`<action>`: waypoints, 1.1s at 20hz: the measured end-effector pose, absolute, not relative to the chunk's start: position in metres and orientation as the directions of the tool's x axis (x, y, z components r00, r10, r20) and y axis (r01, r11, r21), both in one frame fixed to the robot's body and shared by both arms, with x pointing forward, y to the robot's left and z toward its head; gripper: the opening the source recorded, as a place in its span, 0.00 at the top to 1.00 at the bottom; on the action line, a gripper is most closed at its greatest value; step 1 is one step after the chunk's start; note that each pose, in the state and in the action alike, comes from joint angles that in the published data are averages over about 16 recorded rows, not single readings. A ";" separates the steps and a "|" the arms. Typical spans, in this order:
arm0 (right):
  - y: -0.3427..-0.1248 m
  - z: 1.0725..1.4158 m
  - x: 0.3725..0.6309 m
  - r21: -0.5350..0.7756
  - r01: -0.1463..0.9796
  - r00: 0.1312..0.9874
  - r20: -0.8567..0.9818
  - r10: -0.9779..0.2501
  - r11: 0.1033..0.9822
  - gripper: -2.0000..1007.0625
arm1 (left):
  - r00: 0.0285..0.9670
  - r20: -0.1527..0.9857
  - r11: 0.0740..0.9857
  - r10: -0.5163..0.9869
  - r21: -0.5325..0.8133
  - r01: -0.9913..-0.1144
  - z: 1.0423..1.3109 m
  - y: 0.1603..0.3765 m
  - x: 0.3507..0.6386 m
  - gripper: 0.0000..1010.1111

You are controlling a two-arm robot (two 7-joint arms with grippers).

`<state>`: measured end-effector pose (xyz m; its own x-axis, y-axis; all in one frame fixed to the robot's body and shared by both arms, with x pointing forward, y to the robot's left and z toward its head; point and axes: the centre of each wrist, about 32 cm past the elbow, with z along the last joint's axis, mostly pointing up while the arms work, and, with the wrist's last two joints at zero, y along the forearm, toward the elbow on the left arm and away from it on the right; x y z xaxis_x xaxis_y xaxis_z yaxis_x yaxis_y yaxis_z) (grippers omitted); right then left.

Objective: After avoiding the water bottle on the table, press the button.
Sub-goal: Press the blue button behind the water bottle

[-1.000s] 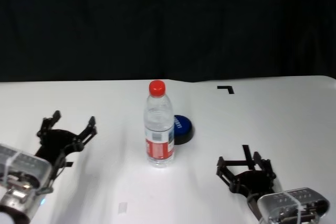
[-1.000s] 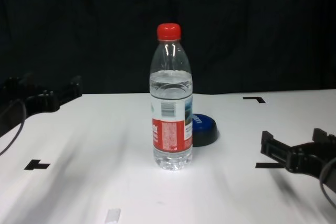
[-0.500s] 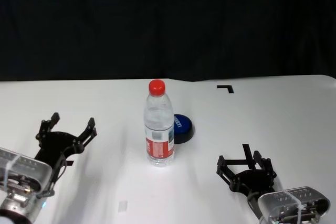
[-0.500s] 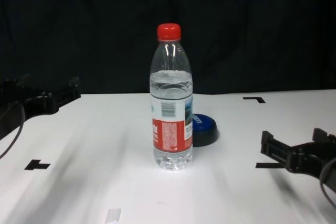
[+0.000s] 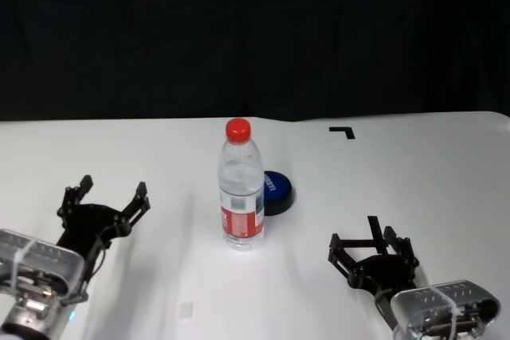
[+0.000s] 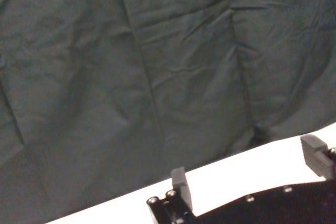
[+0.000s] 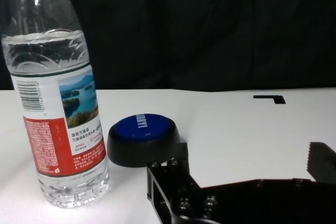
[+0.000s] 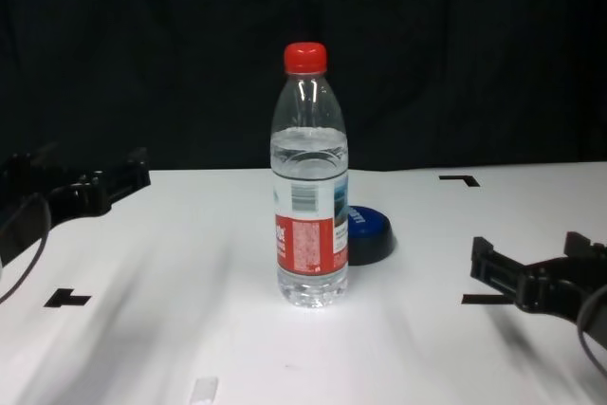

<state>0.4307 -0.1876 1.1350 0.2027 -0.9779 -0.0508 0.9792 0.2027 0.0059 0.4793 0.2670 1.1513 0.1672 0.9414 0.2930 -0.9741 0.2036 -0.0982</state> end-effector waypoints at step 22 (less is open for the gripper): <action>-0.188 1.135 0.431 0.006 0.979 0.203 -0.051 -0.978 0.203 0.00 | 0.164 0.266 0.190 0.950 -0.077 -0.979 1.143 0.254 0.465 0.00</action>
